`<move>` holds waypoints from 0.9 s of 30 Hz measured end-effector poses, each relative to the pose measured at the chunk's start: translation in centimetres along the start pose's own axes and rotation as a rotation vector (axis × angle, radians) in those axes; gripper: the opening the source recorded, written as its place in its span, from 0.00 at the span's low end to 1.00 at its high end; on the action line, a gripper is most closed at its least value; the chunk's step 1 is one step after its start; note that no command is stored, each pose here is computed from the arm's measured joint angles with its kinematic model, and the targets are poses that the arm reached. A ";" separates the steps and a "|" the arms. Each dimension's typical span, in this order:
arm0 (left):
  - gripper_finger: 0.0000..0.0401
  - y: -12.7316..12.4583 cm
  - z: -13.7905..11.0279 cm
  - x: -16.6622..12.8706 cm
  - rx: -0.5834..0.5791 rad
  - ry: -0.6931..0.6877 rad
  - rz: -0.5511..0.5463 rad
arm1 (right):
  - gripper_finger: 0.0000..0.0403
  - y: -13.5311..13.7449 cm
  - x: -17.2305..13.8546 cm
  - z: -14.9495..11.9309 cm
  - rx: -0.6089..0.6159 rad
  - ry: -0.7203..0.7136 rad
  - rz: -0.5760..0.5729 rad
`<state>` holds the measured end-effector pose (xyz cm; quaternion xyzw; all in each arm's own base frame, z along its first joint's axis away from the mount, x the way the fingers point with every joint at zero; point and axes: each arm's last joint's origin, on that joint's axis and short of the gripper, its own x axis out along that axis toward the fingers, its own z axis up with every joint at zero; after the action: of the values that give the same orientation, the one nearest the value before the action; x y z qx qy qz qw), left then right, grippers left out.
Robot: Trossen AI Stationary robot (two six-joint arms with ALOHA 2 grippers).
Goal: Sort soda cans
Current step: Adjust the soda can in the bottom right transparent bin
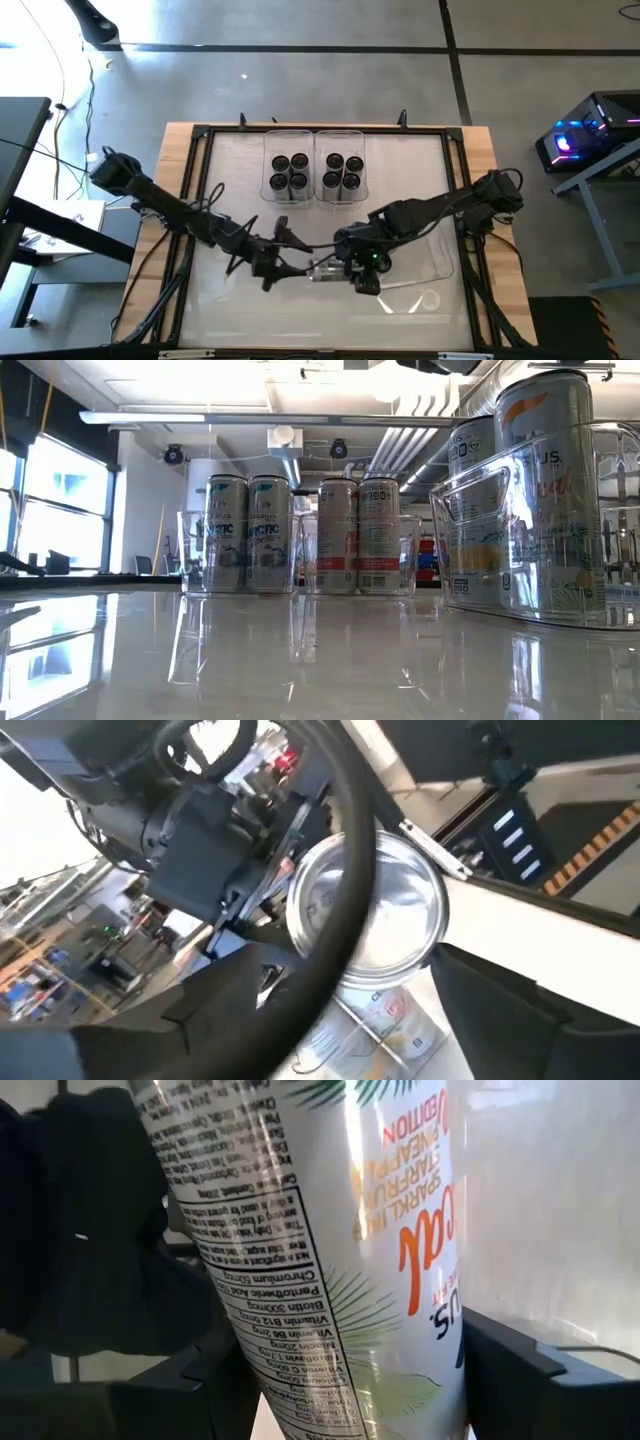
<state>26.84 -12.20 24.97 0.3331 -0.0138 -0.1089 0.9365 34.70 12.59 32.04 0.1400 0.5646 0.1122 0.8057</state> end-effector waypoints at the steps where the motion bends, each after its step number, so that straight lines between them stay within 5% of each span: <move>1: 0.72 -0.1 0.0 0.2 0.002 0.013 0.011 | 0.63 0.0 0.0 0.0 -0.001 0.001 -0.001; 14: 0.75 -0.4 -0.1 0.9 -0.015 0.015 0.015 | 0.63 -1.3 -0.3 0.5 0.013 -0.023 -0.037; 22: 0.75 0.5 -0.6 1.1 -0.252 0.034 0.079 | 0.63 -2.5 -0.6 0.6 0.101 -0.011 -0.091; 27: 0.75 0.6 -1.3 1.6 -0.237 0.023 0.054 | 0.63 -2.8 -0.7 0.8 0.115 -0.017 -0.089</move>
<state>28.64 -11.29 24.24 0.2208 0.0008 -0.0806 0.9720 35.27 9.69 31.89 0.1618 0.5689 0.0423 0.8052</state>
